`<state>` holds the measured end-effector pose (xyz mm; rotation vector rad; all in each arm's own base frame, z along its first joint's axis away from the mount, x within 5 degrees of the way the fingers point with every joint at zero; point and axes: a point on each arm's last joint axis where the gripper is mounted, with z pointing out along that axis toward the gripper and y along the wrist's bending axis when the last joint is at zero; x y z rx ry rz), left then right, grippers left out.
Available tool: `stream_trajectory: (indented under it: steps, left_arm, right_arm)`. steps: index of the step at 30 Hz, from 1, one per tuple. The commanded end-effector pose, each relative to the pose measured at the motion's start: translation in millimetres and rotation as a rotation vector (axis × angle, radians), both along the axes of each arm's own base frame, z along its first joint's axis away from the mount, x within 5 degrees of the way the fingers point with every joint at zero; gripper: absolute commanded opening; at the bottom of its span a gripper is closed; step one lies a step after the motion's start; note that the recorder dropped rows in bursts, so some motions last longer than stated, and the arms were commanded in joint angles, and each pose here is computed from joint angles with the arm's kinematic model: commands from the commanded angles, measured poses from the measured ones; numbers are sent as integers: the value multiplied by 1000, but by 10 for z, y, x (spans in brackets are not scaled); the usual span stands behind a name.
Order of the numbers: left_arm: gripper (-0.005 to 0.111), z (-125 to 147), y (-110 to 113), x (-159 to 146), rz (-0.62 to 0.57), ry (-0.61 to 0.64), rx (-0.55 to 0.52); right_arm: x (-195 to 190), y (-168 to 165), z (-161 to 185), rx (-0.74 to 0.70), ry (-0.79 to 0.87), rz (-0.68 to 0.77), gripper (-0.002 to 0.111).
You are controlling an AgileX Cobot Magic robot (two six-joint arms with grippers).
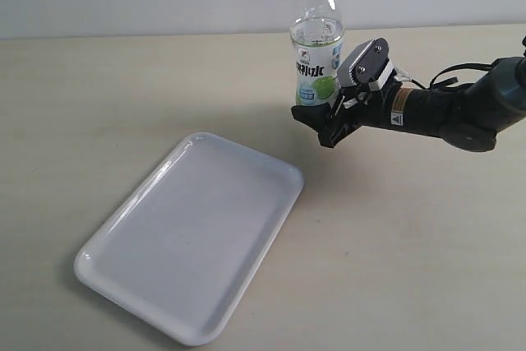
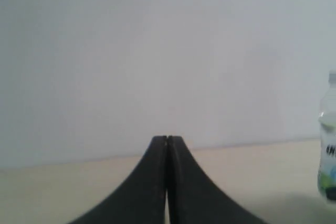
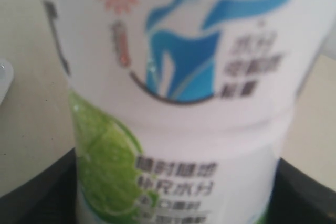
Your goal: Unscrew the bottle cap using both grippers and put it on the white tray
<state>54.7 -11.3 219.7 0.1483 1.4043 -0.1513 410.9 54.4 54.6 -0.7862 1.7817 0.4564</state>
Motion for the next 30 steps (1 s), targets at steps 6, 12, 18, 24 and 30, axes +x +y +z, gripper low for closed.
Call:
stream_trajectory:
  steps: [6, 12, 18, 24, 30]
  left_arm:
    - [0, 336, -35, -104, -163, -310, -337]
    - [0, 713, -130, 289, -187, -171, -377]
    - [0, 1241, -381, 1129, -205, 7, -95]
    - [0, 1489, -281, 2010, 89, 291, 508]
    - [0, 1291, -12, 2534, 348, 810, 894]
  right_arm:
    - [18, 5, 95, 28, -27, -6, 0]
    - [18, 2, 90, 23, -23, -8, 0]
    - [23, -2, 87, 17, -20, -11, 0]
    - [23, -2, 87, 17, -20, -11, 0]
    - [29, -5, 85, 12, -18, -13, 0]
